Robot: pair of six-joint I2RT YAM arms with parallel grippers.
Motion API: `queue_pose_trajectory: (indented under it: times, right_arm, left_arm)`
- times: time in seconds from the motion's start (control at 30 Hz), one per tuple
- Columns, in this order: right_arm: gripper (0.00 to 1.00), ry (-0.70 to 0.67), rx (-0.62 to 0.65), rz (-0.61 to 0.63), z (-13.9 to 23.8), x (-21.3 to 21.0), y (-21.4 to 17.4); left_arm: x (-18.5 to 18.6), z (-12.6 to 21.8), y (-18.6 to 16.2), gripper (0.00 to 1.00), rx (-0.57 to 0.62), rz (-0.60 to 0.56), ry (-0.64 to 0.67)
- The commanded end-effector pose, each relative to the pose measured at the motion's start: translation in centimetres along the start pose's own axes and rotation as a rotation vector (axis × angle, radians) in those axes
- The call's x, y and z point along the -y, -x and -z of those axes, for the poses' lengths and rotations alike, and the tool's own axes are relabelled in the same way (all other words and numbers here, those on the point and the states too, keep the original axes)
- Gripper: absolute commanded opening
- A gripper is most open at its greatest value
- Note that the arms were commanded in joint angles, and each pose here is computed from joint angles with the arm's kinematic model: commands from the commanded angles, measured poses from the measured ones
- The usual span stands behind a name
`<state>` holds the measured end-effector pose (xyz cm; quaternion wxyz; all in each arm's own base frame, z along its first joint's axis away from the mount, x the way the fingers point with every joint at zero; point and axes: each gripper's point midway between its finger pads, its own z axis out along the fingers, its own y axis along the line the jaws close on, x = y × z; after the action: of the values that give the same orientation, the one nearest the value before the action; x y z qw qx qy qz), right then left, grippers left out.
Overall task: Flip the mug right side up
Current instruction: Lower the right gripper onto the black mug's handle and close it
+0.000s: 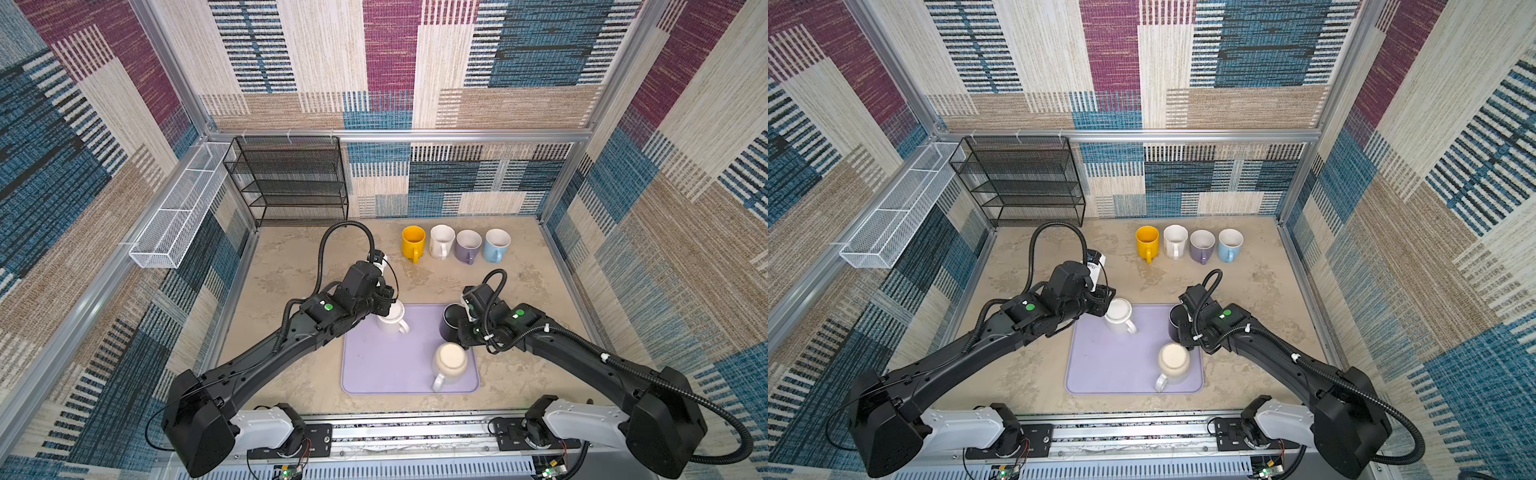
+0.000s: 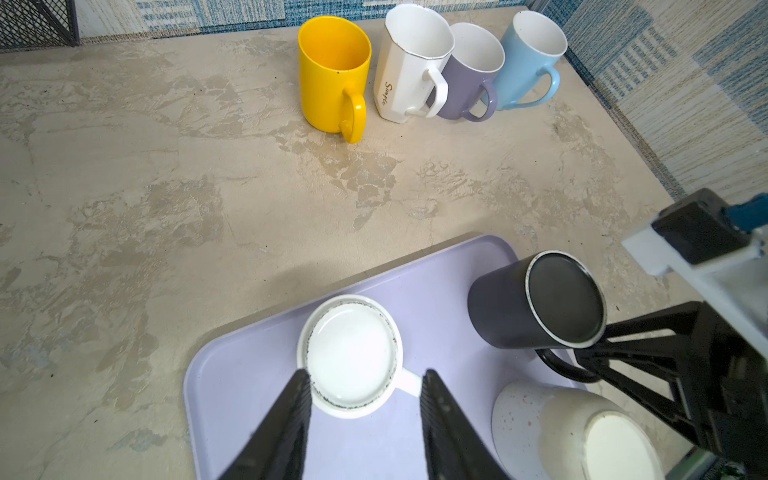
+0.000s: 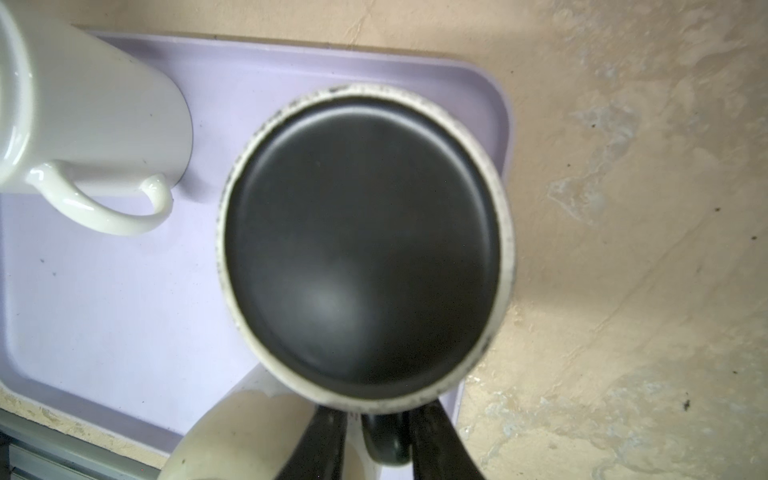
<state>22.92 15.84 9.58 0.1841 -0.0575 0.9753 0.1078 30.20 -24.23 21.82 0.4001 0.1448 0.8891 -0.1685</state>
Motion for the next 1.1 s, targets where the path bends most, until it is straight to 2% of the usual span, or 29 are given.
queue_pose_trajectory:
  times: [0.0, 0.83, 0.93, 1.07]
  right_arm:
    - [0.28, 0.006, 0.047, 0.015, 0.0, -0.5, 1.5]
    - [0.28, -0.076, 0.033, 0.038, -1.1, 0.5, 1.9]
    - [0.25, -0.079, 0.037, 0.038, -1.1, 0.6, 2.0]
    - [0.13, -0.074, 0.051, 0.039, -0.8, 0.4, 2.4]
  left_arm:
    - [-0.4, 0.2, 0.0, 0.44, 0.004, 0.000, 0.021]
    - [-0.6, 0.4, -0.2, 0.44, 0.001, 0.001, 0.027]
    - [-0.6, 0.4, -0.2, 0.44, 0.001, 0.002, 0.026]
    - [-0.6, 0.4, -0.2, 0.44, 0.002, 0.003, 0.026]
